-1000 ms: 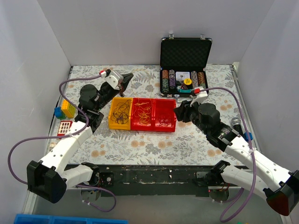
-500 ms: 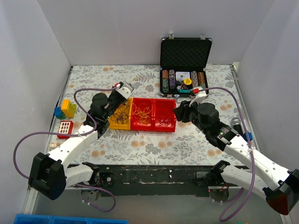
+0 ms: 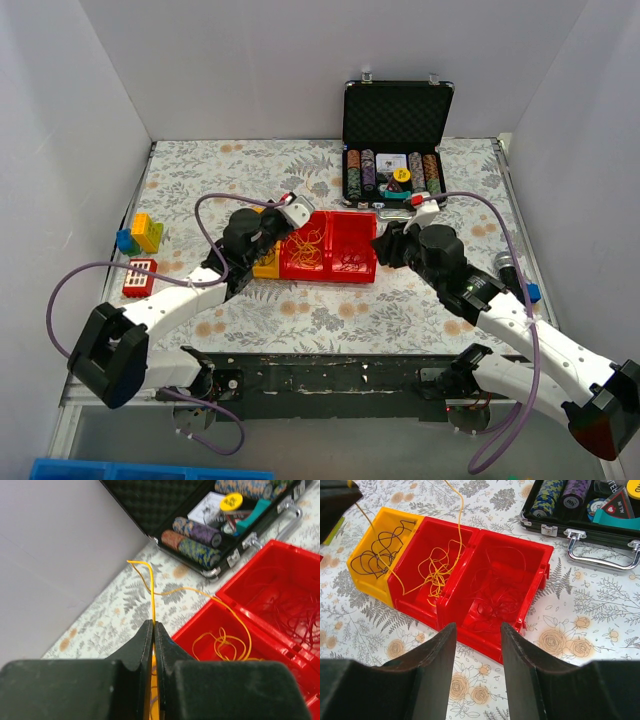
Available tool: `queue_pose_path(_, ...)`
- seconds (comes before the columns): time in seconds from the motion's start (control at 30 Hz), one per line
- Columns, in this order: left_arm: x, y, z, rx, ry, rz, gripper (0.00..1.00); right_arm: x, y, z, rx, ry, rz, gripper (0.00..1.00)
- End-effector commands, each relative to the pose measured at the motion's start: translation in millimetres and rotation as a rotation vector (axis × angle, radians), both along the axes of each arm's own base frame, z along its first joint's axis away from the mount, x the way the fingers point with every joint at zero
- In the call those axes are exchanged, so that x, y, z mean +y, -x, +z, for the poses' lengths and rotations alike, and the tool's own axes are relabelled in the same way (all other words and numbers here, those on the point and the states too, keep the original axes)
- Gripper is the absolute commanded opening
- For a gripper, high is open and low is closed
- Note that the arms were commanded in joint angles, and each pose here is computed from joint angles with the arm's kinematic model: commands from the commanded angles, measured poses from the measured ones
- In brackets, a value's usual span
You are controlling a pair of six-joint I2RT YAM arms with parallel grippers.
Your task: Untangle the cables
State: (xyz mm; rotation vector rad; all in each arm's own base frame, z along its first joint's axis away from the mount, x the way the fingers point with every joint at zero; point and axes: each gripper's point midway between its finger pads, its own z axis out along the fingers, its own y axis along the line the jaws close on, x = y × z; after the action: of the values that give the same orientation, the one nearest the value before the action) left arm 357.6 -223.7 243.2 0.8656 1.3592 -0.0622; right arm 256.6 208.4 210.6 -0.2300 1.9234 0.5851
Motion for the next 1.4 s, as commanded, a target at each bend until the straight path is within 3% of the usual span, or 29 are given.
queue_pose_path(0.0, -1, 0, -34, 0.061, -0.036, 0.016, 0.0, 3, -3, 9, -0.023, -0.048, -0.004, 0.48)
queue_pose_path(0.3, -20, 10, -76, 0.145, -0.04, -0.042, 0.0, 5, 0, 4, 0.001, -0.065, 0.0, 0.46)
queue_pose_path(0.5, -43, 27, -116, 0.221, -0.101, -0.134, 0.0, 9, 1, 4, 0.009, -0.097, 0.012, 0.46)
queue_pose_path(0.73, -42, 31, -154, 0.314, -0.164, -0.126, 0.01, 12, 4, -1, 0.028, -0.107, 0.025, 0.46)
queue_pose_path(0.77, -42, 29, -154, 0.313, -0.164, -0.121, 0.03, 12, 5, -1, 0.028, -0.106, 0.028, 0.45)
queue_pose_path(0.83, -45, 27, -148, 0.318, -0.158, -0.123, 0.23, 11, 5, -1, 0.028, -0.101, 0.027, 0.45)
queue_pose_path(0.9, -49, 26, -139, 0.323, -0.153, -0.129, 0.37, 10, 5, 1, 0.025, -0.096, 0.026, 0.45)
queue_pose_path(1.1, -51, 8, -93, 0.292, -0.106, -0.068, 0.63, 6, 6, 0, 0.031, -0.074, 0.017, 0.46)
queue_pose_path(1.17, -59, 3, -56, 0.29, -0.064, -0.075, 0.86, 3, 5, -1, 0.032, -0.057, 0.008, 0.51)
queue_pose_path(1.23, -61, 2, -30, 0.319, -0.03, -0.062, 0.98, 1, 4, 1, 0.032, -0.045, 0.003, 0.58)
queue_pose_path(1.37, -56, 9, 8, 0.419, 0.032, -0.017, 0.98, -2, 1, 3, 0.037, -0.021, 0.002, 0.75)
